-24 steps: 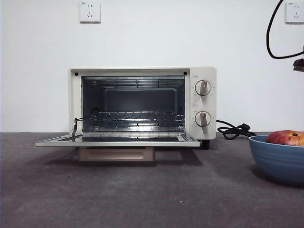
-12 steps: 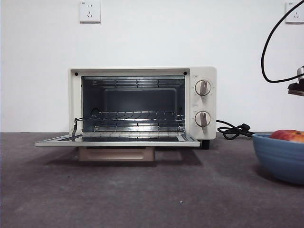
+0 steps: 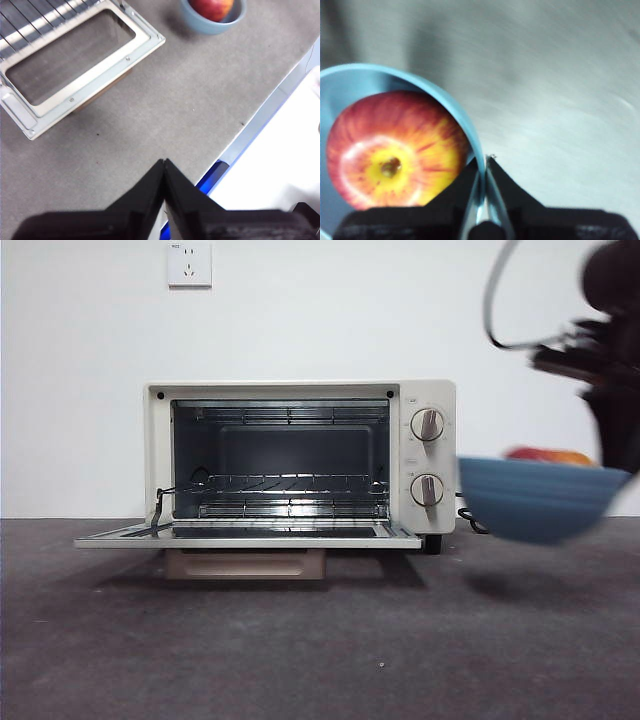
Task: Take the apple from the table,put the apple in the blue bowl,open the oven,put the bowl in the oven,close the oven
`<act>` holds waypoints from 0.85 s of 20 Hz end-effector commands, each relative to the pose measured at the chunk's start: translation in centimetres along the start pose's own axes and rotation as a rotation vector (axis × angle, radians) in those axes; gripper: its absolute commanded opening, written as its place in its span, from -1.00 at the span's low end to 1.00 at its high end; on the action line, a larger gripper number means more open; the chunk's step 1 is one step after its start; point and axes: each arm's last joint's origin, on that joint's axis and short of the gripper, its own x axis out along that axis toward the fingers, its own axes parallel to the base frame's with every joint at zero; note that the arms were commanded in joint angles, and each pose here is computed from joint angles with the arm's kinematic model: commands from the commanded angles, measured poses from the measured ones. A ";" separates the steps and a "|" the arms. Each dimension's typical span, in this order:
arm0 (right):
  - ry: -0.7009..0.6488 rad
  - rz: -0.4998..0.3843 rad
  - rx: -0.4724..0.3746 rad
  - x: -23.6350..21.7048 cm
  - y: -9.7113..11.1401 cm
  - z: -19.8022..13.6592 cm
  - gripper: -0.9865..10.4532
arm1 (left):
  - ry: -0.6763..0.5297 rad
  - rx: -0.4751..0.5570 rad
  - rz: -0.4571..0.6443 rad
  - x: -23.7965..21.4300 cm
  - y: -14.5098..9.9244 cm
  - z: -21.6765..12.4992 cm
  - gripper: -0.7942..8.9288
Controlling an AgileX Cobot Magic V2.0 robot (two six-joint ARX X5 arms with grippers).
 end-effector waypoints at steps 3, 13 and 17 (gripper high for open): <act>-0.080 0.078 -0.017 -0.8 6.2 1.0 -0.85 | -0.027 0.007 0.001 -1.2 -0.2 -0.8 -0.85; -0.025 0.129 -0.047 0.3 16.0 7.8 -0.85 | -0.024 -0.048 0.122 -3.1 -0.2 -2.8 -0.85; -0.029 0.149 0.046 2.0 17.4 9.9 -0.85 | -0.066 -0.063 0.141 -4.1 -0.4 -3.5 -0.85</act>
